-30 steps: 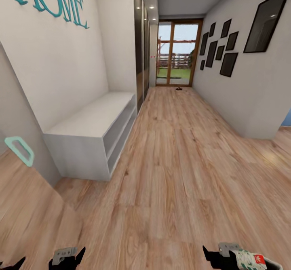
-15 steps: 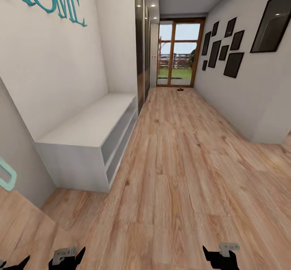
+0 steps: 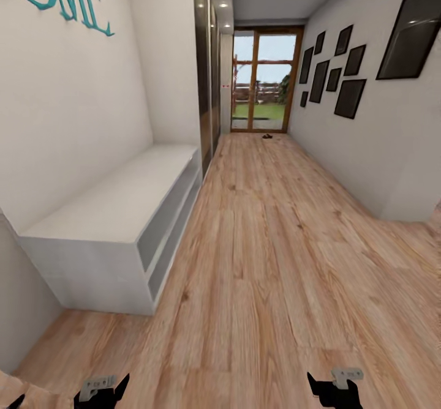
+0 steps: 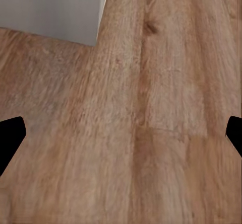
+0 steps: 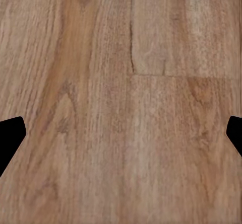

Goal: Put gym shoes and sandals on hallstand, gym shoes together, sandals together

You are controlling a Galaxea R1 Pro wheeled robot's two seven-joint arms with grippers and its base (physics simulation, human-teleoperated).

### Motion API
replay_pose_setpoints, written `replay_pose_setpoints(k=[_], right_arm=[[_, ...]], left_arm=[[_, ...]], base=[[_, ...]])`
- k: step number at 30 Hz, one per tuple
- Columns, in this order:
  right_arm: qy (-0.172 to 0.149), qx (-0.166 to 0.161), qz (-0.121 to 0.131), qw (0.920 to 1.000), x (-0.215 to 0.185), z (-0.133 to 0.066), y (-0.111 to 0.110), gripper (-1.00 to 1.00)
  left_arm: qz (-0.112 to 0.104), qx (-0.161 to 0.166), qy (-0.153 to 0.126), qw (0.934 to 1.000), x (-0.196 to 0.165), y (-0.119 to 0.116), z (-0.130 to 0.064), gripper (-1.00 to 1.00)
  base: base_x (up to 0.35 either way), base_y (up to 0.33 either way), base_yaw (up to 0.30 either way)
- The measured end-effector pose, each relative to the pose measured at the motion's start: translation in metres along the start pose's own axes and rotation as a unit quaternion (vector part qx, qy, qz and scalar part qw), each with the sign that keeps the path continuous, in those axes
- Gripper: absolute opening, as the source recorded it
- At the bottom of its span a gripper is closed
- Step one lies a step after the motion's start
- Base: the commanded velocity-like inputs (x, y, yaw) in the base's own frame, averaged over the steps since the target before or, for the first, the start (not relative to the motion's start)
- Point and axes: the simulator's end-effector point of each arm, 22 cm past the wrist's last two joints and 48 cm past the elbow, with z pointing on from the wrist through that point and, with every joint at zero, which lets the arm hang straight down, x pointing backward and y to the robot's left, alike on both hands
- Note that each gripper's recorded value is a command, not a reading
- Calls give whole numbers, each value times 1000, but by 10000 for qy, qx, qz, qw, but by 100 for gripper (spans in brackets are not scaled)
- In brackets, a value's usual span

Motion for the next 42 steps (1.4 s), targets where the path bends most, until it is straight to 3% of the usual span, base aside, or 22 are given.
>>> replay_pose_setpoints(k=[39, 42], right_arm=[[1, 0, 0, 10000, 0, 0, 0, 100], [3, -1, -1, 10000, 0, 0, 0, 100]], left_arm=[[1, 6, 6, 10000, 1, -1, 0, 100], [-74, -7, 292, 9995, 26, -1, -7, 100]], base=[[333, -17, -18], [332, -1, -158]])
